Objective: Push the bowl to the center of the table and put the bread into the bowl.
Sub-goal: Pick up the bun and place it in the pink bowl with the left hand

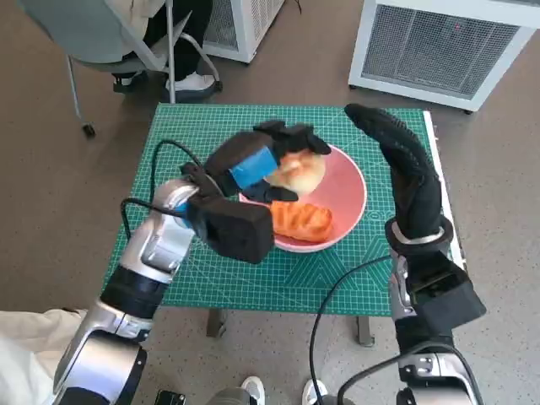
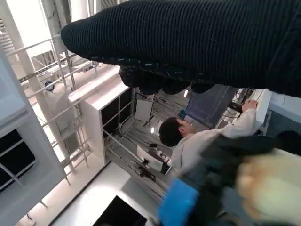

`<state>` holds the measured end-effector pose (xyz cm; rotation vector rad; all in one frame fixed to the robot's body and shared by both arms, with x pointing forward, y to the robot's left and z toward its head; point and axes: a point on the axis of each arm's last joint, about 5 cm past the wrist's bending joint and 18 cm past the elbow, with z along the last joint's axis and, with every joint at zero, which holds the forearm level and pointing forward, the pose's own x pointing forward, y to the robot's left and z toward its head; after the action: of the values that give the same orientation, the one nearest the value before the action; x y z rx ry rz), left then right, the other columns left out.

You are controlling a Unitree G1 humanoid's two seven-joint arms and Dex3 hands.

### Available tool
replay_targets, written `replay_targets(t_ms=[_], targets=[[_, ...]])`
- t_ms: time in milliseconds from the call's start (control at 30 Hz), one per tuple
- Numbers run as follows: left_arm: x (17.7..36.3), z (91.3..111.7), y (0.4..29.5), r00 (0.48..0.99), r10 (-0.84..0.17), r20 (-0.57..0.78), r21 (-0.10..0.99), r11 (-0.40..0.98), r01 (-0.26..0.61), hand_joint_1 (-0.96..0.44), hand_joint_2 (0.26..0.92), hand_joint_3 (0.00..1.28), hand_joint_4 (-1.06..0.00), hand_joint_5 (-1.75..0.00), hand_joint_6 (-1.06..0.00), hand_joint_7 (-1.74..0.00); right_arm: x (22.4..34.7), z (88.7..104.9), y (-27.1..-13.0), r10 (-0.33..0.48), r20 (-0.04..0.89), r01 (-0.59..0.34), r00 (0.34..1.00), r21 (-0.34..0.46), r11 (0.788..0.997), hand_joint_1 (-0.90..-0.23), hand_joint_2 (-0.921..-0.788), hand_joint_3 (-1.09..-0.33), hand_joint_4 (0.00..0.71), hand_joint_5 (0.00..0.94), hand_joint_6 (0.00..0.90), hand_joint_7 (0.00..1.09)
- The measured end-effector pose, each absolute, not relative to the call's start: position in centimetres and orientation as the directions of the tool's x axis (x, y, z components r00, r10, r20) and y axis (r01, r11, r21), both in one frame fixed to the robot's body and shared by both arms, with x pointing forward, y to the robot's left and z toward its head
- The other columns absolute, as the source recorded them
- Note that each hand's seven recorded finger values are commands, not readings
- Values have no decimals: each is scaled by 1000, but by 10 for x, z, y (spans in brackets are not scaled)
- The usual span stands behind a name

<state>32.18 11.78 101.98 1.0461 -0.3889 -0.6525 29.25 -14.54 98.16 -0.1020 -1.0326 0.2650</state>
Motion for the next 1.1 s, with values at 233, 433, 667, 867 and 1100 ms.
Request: replay_targets(t_ms=[233, 433, 667, 867, 1100], targets=[[322, 1019, 116, 755, -656, -6, 895, 333, 296, -422, 921, 173, -5, -20, 1, -499, 292, 982, -146, 264, 834, -169, 484, -207, 964, -510, -921, -796, 152, 350, -1, 760], [322, 1020, 116, 757, -654, 5, 893, 343, 290, -425, 921, 171, 0, -1, 1, -476, 291, 982, -146, 262, 833, -169, 487, -205, 964, -512, -921, -795, 151, 354, -1, 759], [319, 1021, 124, 759, -648, 63, 843, 442, 307, -421, 921, 166, -1, 0, -10, -467, 291, 982, -146, 259, 832, -166, 491, -202, 965, -510, -921, -794, 150, 356, -1, 758], [313, 1023, 133, 756, -635, 159, 769, 560, 309, -422, 921, 184, -9, -1, -71, -357, 291, 983, -146, 252, 837, -160, 486, -198, 967, -513, -921, -790, 152, 356, -1, 757], [303, 1018, 146, 741, -562, 368, 620, 742, 255, -379, 921, 233, -55, -14, -131, -264, 291, 986, -146, 244, 841, -154, 484, -193, 969, -515, -921, -781, 160, 346, -1, 750]])
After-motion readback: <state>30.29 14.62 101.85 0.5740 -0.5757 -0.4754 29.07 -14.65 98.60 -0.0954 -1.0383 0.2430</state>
